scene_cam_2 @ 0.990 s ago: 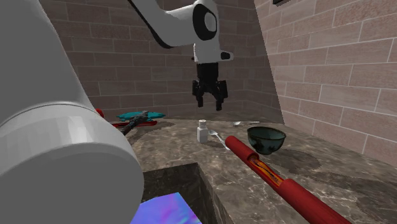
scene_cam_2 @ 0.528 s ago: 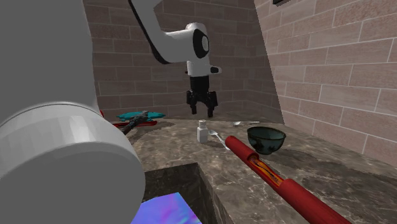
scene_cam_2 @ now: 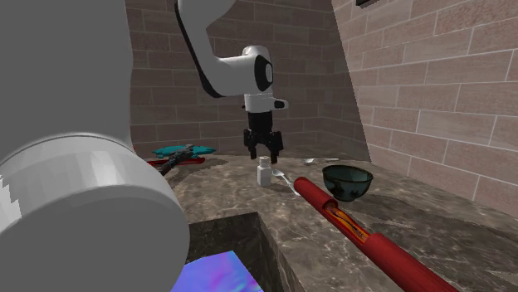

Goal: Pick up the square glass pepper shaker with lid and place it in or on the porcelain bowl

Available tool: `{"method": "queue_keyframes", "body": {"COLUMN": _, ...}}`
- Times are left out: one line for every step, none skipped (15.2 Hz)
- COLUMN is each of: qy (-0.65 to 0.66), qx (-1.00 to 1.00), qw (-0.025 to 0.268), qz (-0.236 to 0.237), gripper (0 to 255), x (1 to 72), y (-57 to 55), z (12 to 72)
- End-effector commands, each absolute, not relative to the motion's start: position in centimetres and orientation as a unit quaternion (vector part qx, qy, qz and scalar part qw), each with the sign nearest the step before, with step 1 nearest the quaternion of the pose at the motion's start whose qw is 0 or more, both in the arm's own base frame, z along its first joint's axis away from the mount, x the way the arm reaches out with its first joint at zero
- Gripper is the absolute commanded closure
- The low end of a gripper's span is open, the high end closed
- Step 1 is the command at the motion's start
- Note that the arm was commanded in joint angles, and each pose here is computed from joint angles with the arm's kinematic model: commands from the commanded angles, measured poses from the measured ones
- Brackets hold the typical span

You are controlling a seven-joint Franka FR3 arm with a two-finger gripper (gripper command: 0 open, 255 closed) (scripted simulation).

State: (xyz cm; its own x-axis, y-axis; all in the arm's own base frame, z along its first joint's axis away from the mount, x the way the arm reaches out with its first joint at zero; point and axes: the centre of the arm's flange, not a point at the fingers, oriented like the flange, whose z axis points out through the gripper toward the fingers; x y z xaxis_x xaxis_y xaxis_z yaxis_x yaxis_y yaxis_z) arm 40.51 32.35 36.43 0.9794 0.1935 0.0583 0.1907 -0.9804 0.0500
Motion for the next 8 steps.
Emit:
{"method": "queue_keyframes", "body": {"qy": 0.097, "qx": 0.995, "qw": 0.022, "qz": 0.032, "gripper": 0, "x": 40.47, "y": 32.29, "z": 36.17}}
{"method": "queue_keyframes", "body": {"qy": 0.097, "qx": 0.995, "qw": 0.022, "qz": 0.032, "gripper": 0, "x": 40.47, "y": 32.29, "z": 36.17}}
{"method": "queue_keyframes", "body": {"qy": 0.097, "qx": 0.995, "qw": 0.022, "qz": 0.032, "gripper": 0, "x": 40.47, "y": 32.29, "z": 36.17}}
{"method": "queue_keyframes", "body": {"qy": 0.097, "qx": 0.995, "qw": 0.022, "qz": 0.032, "gripper": 0, "x": 40.47, "y": 32.29, "z": 36.17}}
{"method": "queue_keyframes", "body": {"qy": 0.097, "qx": 0.995, "qw": 0.022, "qz": 0.032, "gripper": 0, "x": 40.47, "y": 32.29, "z": 36.17}}
{"method": "queue_keyframes", "body": {"qy": 0.097, "qx": 0.995, "qw": 0.022, "qz": 0.032, "gripper": 0, "x": 40.47, "y": 32.29, "z": 36.17}}
{"method": "queue_keyframes", "body": {"qy": 0.097, "qx": 0.995, "qw": 0.022, "qz": 0.032, "gripper": 0, "x": 40.47, "y": 32.29, "z": 36.18}}
{"method": "queue_keyframes", "body": {"qy": 0.097, "qx": 0.995, "qw": 0.022, "qz": 0.032, "gripper": 255, "x": 40.47, "y": 32.29, "z": 36.18}}
